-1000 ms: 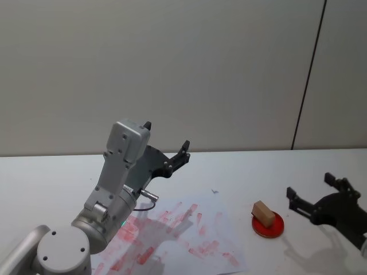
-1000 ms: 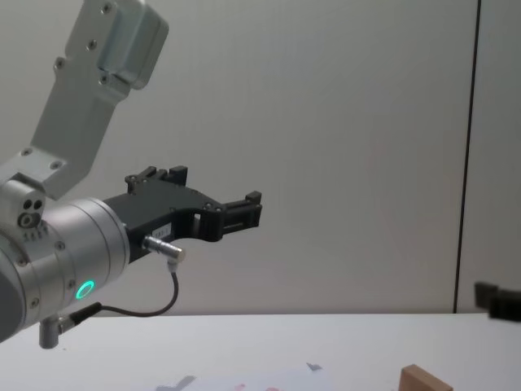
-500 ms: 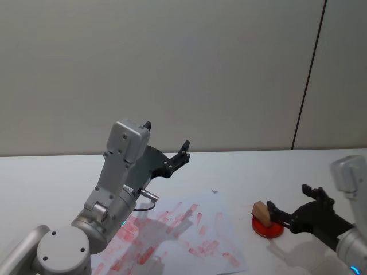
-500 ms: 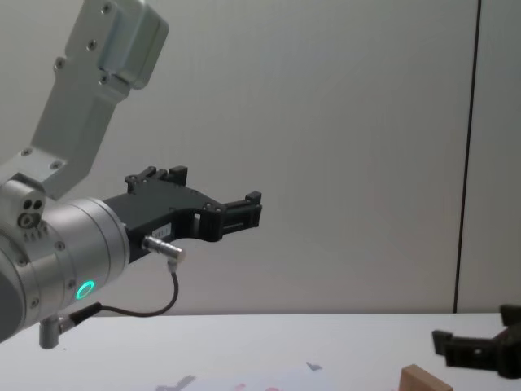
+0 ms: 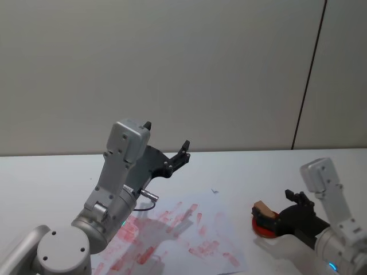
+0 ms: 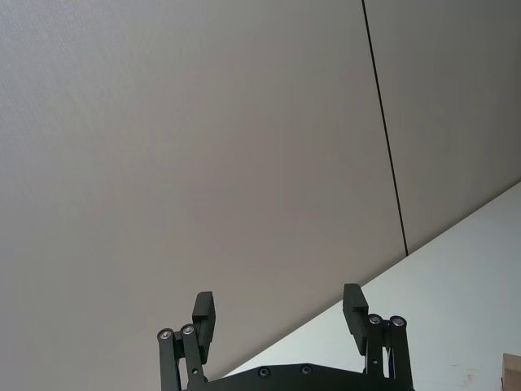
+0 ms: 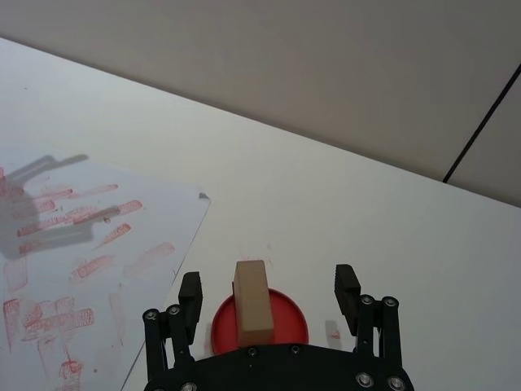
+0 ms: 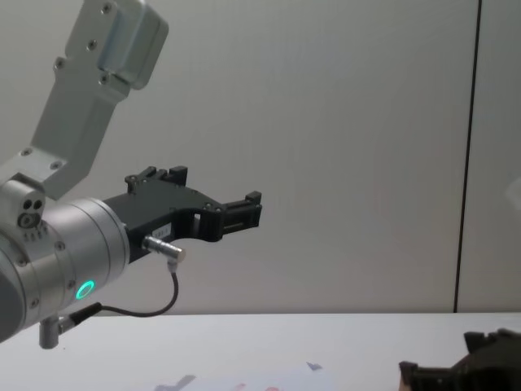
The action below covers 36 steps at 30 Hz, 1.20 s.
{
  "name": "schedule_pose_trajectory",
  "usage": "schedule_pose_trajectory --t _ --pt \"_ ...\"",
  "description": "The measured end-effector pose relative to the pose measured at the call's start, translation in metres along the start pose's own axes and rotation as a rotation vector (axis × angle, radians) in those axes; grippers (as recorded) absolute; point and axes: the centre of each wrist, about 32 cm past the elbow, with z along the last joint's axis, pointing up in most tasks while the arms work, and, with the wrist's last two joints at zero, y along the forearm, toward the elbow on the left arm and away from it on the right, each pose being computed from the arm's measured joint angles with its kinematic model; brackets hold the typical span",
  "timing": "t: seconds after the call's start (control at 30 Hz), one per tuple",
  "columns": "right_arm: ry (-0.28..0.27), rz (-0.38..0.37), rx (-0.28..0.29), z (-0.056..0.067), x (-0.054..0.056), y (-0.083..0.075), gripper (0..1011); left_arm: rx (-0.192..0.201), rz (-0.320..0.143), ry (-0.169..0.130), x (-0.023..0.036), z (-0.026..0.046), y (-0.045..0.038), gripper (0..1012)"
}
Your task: Use the one hand to pick up the stamp and affix it onto the A4 paper.
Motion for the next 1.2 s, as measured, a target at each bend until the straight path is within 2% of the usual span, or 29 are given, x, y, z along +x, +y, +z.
schedule_pose_trajectory --t 0.63,0.87,1.2 --pt "-0.026 0.017 -0.057 -0.01 -0.009 0.021 998 0.0 0.0 0.0 0.0 0.0 0.0 1001" --pt "-0.032 0.018 -0.065 -0.012 -0.011 0.024 855 0.0 0.0 0.0 0.0 0.0 0.0 1001" --pt "-0.035 0.019 -0.071 -0.014 -0.012 0.026 548 0.0 0.0 0.0 0.0 0.0 0.0 1001"
